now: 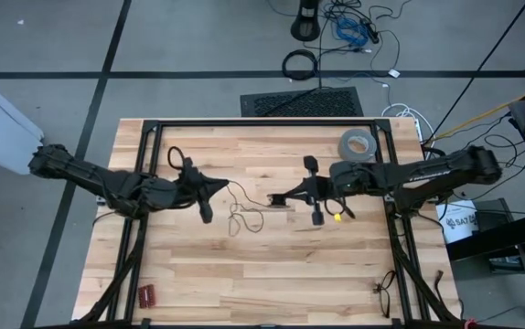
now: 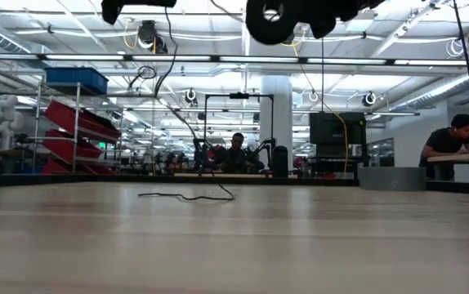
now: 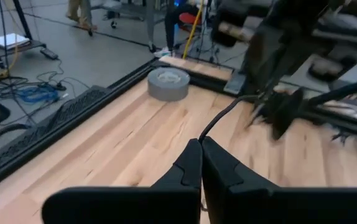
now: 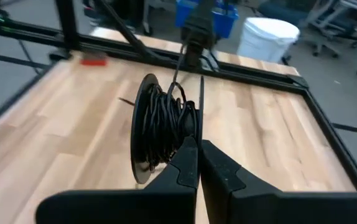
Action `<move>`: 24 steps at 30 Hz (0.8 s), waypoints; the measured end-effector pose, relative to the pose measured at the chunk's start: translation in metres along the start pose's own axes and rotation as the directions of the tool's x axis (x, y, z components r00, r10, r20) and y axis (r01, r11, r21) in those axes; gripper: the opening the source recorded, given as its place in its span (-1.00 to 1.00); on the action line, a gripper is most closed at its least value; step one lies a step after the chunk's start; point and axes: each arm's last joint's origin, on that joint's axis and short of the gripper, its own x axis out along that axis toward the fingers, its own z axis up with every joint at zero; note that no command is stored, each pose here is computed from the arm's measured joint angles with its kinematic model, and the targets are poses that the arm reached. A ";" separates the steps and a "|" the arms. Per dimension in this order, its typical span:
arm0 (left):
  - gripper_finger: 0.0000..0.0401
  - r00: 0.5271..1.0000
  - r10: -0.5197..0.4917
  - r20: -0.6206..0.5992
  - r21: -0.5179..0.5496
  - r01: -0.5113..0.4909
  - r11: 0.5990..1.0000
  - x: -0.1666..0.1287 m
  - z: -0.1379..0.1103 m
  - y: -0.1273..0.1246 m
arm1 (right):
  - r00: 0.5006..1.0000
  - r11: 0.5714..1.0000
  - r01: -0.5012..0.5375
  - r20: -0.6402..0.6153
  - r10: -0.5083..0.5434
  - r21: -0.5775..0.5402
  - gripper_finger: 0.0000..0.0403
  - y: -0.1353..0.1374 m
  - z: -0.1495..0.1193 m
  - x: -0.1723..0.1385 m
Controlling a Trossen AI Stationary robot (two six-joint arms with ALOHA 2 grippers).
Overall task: Coil cords
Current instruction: Coil the black wire onto the spool
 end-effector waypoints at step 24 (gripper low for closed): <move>-0.99 0.981 -0.052 0.186 -0.083 0.068 0.994 0.000 0.065 -0.023 | 0.925 0.940 0.340 0.170 -0.341 0.034 -1.00 -0.014 -0.007 0.061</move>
